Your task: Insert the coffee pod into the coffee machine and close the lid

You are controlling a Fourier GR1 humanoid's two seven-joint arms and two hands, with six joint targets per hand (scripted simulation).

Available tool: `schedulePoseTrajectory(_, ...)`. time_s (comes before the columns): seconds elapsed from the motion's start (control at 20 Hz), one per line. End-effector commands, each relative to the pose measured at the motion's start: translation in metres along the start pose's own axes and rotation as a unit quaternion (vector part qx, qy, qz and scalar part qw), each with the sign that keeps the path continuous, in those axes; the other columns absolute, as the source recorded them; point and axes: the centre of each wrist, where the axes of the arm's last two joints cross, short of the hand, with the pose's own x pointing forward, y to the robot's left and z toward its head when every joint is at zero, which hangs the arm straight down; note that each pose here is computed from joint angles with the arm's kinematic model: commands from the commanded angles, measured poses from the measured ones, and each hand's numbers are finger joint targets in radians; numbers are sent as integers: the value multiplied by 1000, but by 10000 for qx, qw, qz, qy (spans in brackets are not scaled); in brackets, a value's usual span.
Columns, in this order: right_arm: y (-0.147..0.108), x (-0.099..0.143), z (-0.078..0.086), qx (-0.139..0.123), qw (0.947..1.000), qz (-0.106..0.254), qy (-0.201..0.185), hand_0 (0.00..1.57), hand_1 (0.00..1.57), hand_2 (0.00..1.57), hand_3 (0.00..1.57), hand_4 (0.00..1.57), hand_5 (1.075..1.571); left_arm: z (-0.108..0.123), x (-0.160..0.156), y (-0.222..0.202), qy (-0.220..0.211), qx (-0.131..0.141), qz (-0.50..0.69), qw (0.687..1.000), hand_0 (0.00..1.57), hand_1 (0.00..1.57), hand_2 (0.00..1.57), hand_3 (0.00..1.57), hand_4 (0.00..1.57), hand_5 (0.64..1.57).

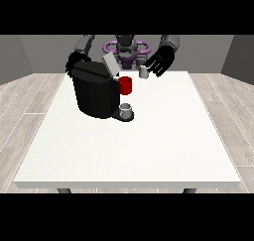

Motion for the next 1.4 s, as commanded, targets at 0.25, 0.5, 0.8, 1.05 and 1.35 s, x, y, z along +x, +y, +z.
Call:
schedulePoseTrajectory(0.25,13,22,-13,-51,9994,166,-285,0,0,0,0,509,1571,-21,44,19,-193,209,17,9996,1264,1264,1319,1251,516,1571)
schedulePoseTrajectory(0.5,17,18,-10,-90,9988,231,-412,0,0,0,0,548,1571,-21,51,42,-276,413,-252,9984,1281,1281,1306,1226,501,1571)
schedulePoseTrajectory(0.8,18,31,1,102,9992,202,-322,0,0,0,0,526,1571,-13,20,41,121,372,-108,9992,1314,1314,1328,1230,493,1571)
schedulePoseTrajectory(1.05,-7,8,-6,-359,9992,96,-131,0,0,0,0,514,1571,-24,52,11,-221,-15,-61,9997,1316,1316,1328,1225,510,1571)
schedulePoseTrajectory(1.35,9,43,-20,-168,9983,-95,-549,0,0,0,0,512,1571,-25,53,44,-300,327,-205,9988,1183,1183,1251,1180,499,1571)
